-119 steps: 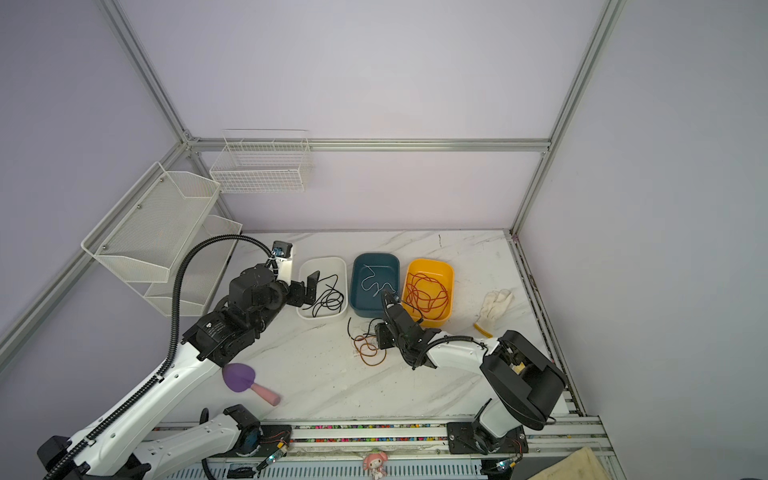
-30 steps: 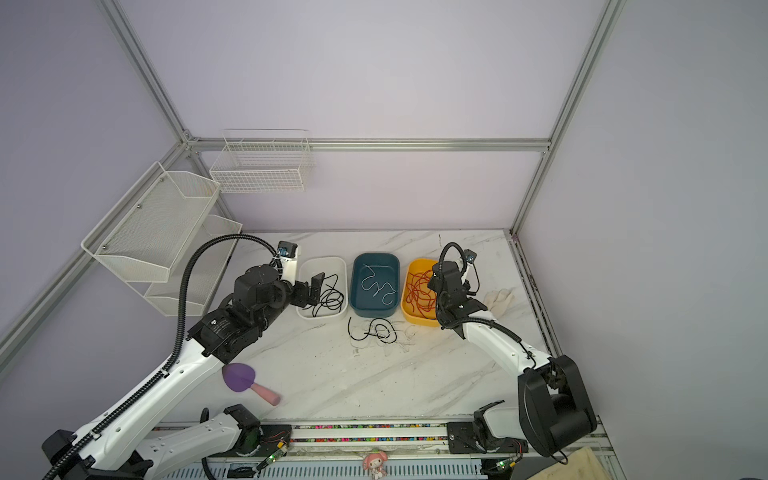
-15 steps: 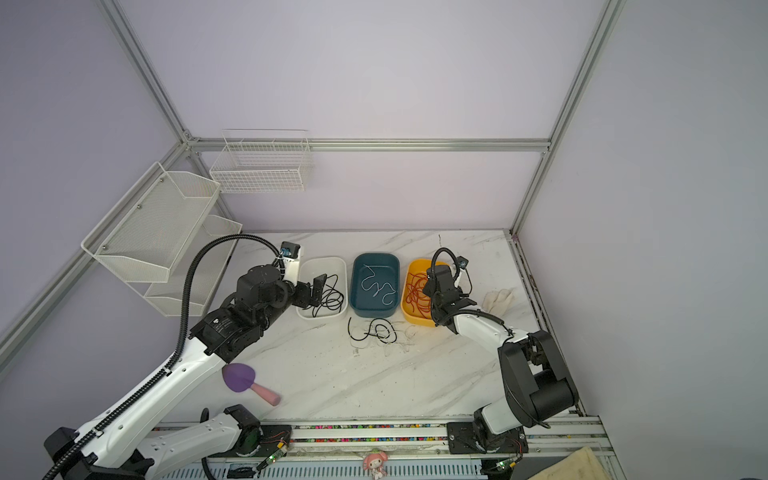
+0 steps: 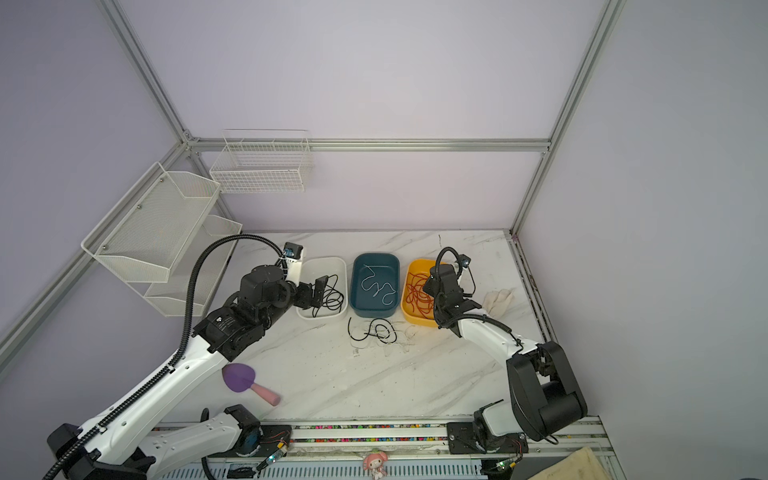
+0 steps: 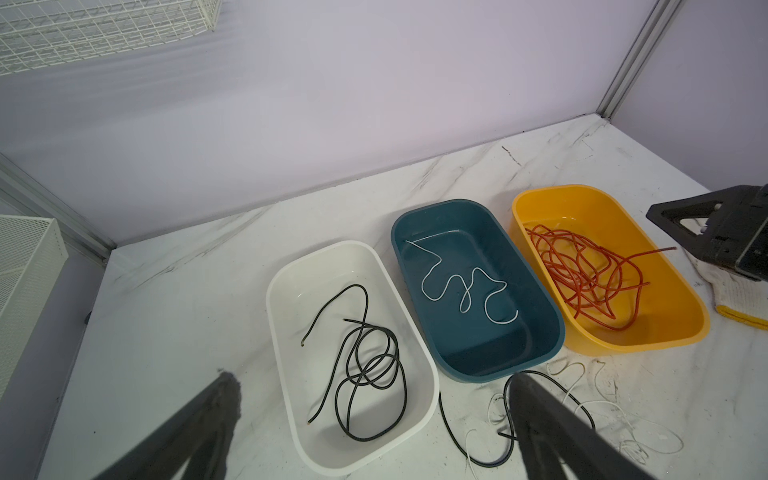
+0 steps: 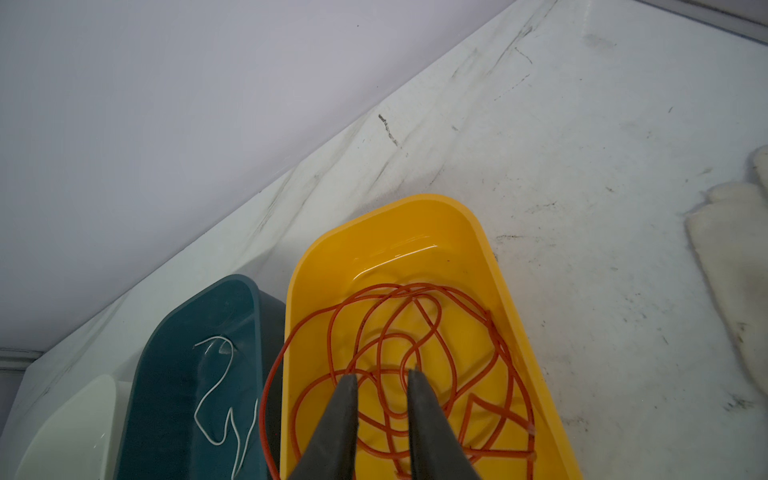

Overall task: Untangle the cables
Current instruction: 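Lower the red wire into the yellow tub and open the right gripper, then move the right gripper down to the white wire in the tangle and grasp it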

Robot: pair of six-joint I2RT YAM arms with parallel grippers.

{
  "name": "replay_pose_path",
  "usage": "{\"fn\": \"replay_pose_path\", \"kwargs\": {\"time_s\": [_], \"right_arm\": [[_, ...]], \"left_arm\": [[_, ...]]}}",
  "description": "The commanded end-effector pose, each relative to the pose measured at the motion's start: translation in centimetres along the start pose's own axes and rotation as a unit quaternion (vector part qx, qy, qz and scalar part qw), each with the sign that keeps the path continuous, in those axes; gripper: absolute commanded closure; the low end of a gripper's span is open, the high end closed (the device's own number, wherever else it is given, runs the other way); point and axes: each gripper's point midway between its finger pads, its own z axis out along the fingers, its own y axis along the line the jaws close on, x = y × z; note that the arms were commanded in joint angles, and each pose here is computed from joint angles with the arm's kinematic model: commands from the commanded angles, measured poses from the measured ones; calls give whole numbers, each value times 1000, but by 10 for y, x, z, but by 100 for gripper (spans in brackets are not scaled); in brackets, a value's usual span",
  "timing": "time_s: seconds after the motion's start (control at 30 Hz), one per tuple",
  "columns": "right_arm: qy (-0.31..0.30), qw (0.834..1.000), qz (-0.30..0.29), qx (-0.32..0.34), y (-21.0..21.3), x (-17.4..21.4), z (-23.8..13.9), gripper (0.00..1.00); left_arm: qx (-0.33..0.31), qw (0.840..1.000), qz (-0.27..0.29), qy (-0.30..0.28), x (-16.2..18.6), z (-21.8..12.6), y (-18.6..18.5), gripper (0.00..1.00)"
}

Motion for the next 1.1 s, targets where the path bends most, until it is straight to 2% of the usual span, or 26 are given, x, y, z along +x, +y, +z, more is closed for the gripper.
{"fn": "replay_pose_path", "kwargs": {"time_s": [0.0, 0.2, 0.37, 0.47, 0.63, 0.87, 1.07], "right_arm": [[2, 1000, 0, -7, -1, -2, -7, 71], [15, 998, -21, -53, 15, -4, -19, 58], [79, 990, -36, -108, 27, 25, -25, 48], [109, 984, -34, -138, 32, 46, -36, 45], [135, 978, -54, -148, 30, 74, -57, 44], [168, 973, -59, -150, 20, 110, -83, 42], [198, 970, -49, -134, 2, 142, -89, 41]], "left_arm": [[3, 1000, -8, -6, -2, -1, 0, 0], [5, 1000, -9, -6, -3, -1, -1, 0], [7, 1000, -9, -5, -3, -1, -1, 0], [7, 1000, -8, -5, -2, 0, -1, 0], [9, 1000, -9, -2, -1, 1, -3, 0], [7, 1000, -7, 1, 0, 3, -2, 0], [3, 1000, -5, 4, 1, 5, -2, 0]]}}
